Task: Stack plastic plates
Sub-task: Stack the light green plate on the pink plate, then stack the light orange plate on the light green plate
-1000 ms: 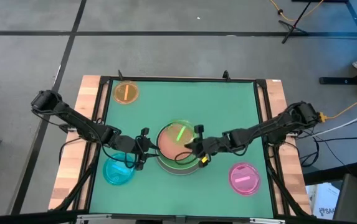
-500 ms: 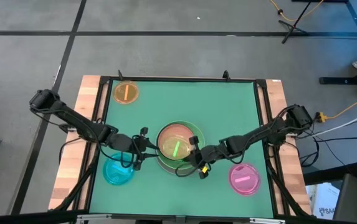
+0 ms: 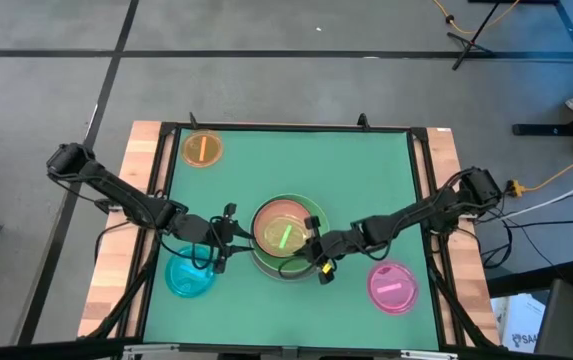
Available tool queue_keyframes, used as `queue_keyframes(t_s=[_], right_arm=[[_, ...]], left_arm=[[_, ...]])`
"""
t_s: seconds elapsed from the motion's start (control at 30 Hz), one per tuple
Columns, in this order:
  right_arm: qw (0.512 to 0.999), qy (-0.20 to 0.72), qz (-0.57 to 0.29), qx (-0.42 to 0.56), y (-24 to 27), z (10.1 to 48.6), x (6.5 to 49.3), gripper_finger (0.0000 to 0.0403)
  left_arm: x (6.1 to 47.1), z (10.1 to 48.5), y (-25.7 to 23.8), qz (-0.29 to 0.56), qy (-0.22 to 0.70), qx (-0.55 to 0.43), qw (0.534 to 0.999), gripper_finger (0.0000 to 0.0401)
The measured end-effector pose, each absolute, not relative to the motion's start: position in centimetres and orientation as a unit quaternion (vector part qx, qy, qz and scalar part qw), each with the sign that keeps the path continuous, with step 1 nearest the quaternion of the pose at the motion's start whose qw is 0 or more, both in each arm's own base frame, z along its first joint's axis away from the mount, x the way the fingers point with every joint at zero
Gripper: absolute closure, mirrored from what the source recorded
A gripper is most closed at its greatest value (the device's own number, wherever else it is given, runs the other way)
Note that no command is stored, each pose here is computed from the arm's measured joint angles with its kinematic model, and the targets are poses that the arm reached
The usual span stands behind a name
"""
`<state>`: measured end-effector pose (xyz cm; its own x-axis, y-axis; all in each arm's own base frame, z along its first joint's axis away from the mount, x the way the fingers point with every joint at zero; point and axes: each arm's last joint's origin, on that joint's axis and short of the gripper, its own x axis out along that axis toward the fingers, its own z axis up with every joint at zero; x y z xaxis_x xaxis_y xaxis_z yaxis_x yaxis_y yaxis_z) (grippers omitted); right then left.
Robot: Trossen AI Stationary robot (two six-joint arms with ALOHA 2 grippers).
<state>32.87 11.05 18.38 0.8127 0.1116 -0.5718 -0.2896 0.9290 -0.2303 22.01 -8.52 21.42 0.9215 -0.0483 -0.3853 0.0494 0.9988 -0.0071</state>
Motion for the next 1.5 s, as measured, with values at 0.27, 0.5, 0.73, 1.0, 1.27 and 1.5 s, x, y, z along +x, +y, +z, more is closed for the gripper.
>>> queue_keyframes(t_s=[0.27, 0.5, 0.73, 1.0, 1.27, 1.5], right_arm=[[0.939, 0.292, 0.105, -0.149, 11.0, 18.3, 32.8, 0.0402], [0.938, 0.296, 0.103, -0.149, 11.0, 18.2, 32.8, 0.0396], [0.938, 0.296, 0.097, -0.151, 11.0, 18.2, 32.8, 0.032], [0.94, 0.294, 0.097, -0.147, 10.7, 20.0, 31.7, 0.0255], [0.938, 0.304, 0.104, -0.129, 10.0, 22.5, 29.7, 0.0251], [0.936, 0.327, 0.086, -0.099, 9.3, 20.9, 27.6, 0.0251]], left_arm=[[22.0, 21.4, -8.5, -0.025, 0.197, 0.001, 0.98, 0.0277], [22.0, 21.4, -8.5, -0.025, 0.197, 0.0, 0.98, 0.0277], [22.0, 21.4, -8.5, -0.024, 0.197, -0.001, 0.98, 0.0277], [22.0, 21.4, -8.5, -0.024, 0.197, -0.001, 0.98, 0.0277], [22.0, 21.4, -8.5, -0.024, 0.197, -0.001, 0.98, 0.0277], [22.0, 21.4, -8.5, -0.025, 0.197, 0.002, 0.98, 0.0277]])
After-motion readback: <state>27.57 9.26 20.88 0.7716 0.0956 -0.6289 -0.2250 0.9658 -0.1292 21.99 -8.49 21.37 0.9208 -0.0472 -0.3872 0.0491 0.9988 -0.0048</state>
